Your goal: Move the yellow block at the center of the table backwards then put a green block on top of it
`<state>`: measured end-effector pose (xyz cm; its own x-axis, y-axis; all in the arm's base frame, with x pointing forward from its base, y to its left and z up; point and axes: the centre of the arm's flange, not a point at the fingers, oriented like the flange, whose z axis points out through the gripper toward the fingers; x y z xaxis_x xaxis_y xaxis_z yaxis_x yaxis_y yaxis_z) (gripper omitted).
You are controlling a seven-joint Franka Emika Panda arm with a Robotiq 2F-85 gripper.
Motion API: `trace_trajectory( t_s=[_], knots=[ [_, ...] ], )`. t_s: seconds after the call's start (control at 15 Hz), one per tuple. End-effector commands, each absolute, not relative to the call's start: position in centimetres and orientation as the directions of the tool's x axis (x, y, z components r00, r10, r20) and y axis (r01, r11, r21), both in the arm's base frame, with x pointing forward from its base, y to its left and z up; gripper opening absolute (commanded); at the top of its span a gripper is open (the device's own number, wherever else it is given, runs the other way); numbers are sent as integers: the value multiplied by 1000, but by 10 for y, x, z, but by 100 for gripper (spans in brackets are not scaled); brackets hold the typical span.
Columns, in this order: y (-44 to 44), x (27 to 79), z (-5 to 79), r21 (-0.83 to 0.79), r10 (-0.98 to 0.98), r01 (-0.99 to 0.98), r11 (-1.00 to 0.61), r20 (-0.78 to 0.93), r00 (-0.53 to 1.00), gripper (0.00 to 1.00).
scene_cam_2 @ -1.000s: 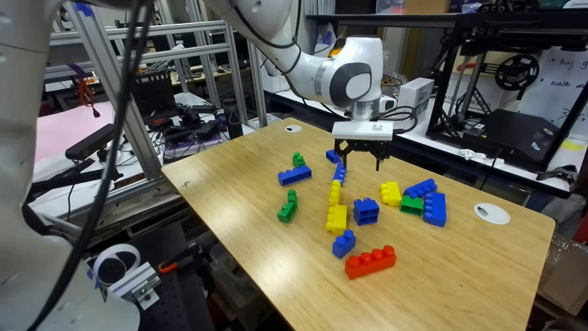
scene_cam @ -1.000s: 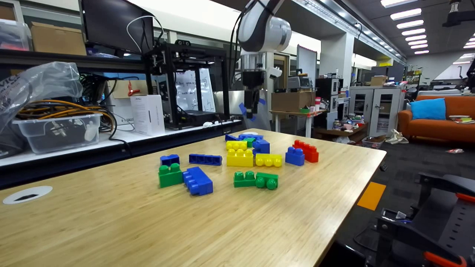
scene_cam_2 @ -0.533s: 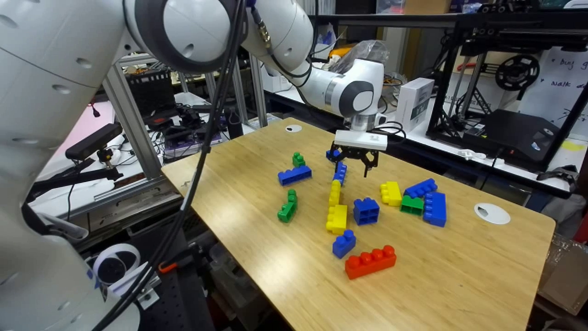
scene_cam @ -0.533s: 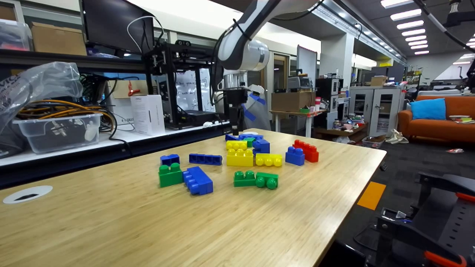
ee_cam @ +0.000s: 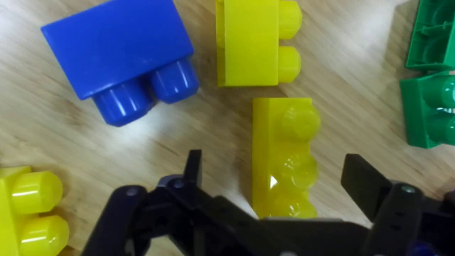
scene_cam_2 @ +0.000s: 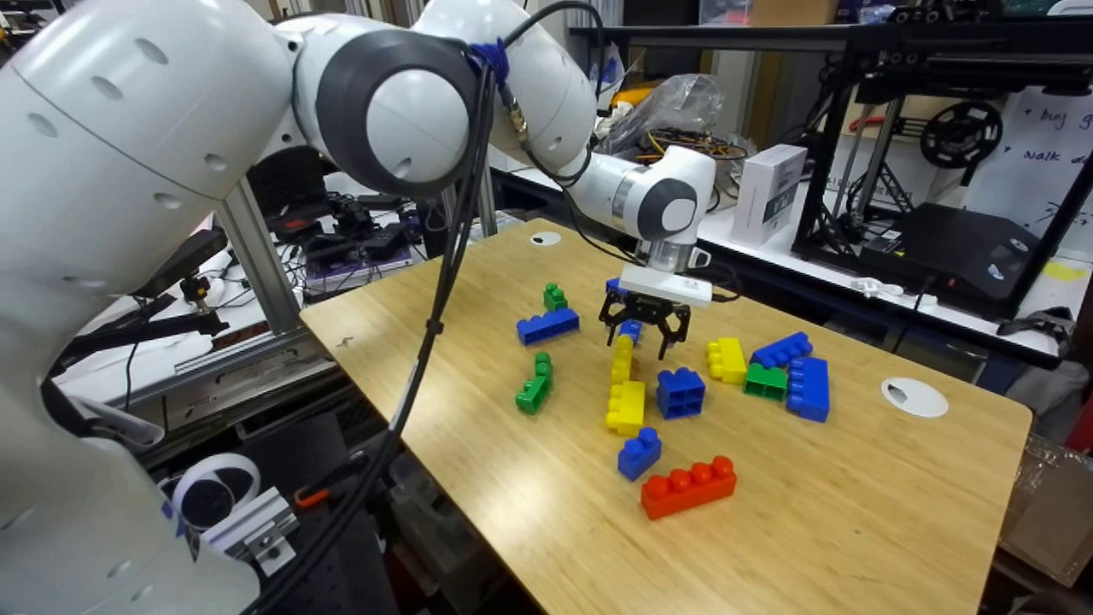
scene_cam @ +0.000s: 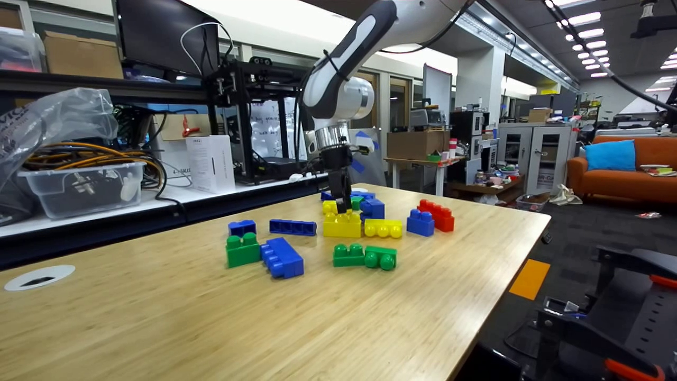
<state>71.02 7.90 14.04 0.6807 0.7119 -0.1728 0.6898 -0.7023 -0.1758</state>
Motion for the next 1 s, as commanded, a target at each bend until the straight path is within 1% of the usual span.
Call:
trace_trajectory(
  t_s=[0.0,0.33,0.4,0.47,0.53,0.6,0.93],
  knots=[
    [83,725,124,-194,728,702,-685,-212,652,100],
    [98,724,118,-189,739,716,-672,-234,631,100],
    [101,724,118,-185,740,719,-670,-236,630,75],
    [102,724,119,-183,745,724,-665,-237,624,73],
    [102,724,119,-179,745,726,-664,-238,623,67],
    [102,724,120,-175,746,728,-663,-239,622,58],
    [99,720,130,-152,744,733,-664,-238,625,23]
  ],
)
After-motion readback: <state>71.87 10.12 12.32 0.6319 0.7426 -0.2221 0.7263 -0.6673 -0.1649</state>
